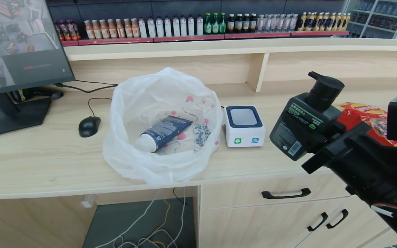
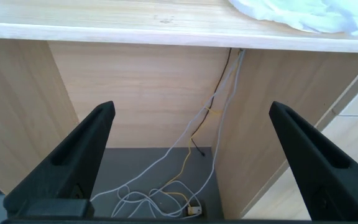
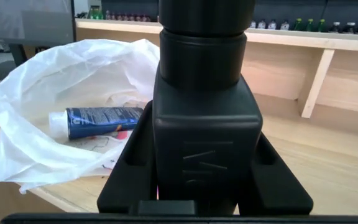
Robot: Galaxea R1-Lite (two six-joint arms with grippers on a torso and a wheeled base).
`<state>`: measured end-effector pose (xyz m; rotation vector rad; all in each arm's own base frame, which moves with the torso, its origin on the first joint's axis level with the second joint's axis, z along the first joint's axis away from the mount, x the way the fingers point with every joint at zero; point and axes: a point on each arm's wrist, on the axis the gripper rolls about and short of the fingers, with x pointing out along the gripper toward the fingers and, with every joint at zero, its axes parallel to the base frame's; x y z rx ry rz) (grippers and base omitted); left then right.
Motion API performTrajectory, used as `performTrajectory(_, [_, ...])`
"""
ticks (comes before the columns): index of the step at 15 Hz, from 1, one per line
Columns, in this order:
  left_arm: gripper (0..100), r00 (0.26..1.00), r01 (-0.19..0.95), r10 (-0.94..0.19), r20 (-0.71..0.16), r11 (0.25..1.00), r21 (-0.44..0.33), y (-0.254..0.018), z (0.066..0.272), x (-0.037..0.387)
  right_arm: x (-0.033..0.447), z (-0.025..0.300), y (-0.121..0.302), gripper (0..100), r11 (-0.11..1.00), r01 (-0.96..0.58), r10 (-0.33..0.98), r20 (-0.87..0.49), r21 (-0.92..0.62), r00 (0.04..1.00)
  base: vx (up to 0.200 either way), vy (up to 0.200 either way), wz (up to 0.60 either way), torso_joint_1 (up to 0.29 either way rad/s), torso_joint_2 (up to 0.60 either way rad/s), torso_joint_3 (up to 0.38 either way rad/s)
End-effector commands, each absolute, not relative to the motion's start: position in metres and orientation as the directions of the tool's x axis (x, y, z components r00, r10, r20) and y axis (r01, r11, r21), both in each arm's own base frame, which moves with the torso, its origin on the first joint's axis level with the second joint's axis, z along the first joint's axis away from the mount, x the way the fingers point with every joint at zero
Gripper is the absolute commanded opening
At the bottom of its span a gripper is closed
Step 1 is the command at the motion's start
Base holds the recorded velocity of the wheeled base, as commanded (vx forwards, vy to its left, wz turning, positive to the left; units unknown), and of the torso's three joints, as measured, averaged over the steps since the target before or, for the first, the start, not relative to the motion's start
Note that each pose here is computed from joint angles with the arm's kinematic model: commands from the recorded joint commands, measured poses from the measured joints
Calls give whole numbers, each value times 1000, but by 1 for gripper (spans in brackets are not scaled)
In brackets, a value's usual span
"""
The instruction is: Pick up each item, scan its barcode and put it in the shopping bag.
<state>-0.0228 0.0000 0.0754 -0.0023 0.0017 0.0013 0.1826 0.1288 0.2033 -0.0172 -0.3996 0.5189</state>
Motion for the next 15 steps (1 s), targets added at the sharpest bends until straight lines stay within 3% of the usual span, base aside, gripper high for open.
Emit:
performTrajectory(1, [100,1000,0,0,-2,1000,0,0,75,-23,186,211,127,0,881,-458,466,399,-121,790,0,0,0,0,0,0])
performTrajectory(5, [100,1000,-2,2,-2,1000,0,0,75,-23,185,212,128,0,874,-438,486,403,-212,775,0,0,0,0,0,0])
performTrajectory(8, [100,1000,0,0,-2,1000,0,0,75,-23,184,214,136,0,765,-500,641,407,-406,651,0,0,0,0,0,0])
performTrajectory(11, [100,1000,-2,2,-2,1000,0,0,75,-23,197,214,144,0,584,-516,805,364,-627,468,0,0,0,0,0,0])
performTrajectory(15, [100,1000,-2,2,-2,1000,0,0,75,-23,243,252,149,0,542,-264,810,410,-798,420,0,0,0,0,0,0])
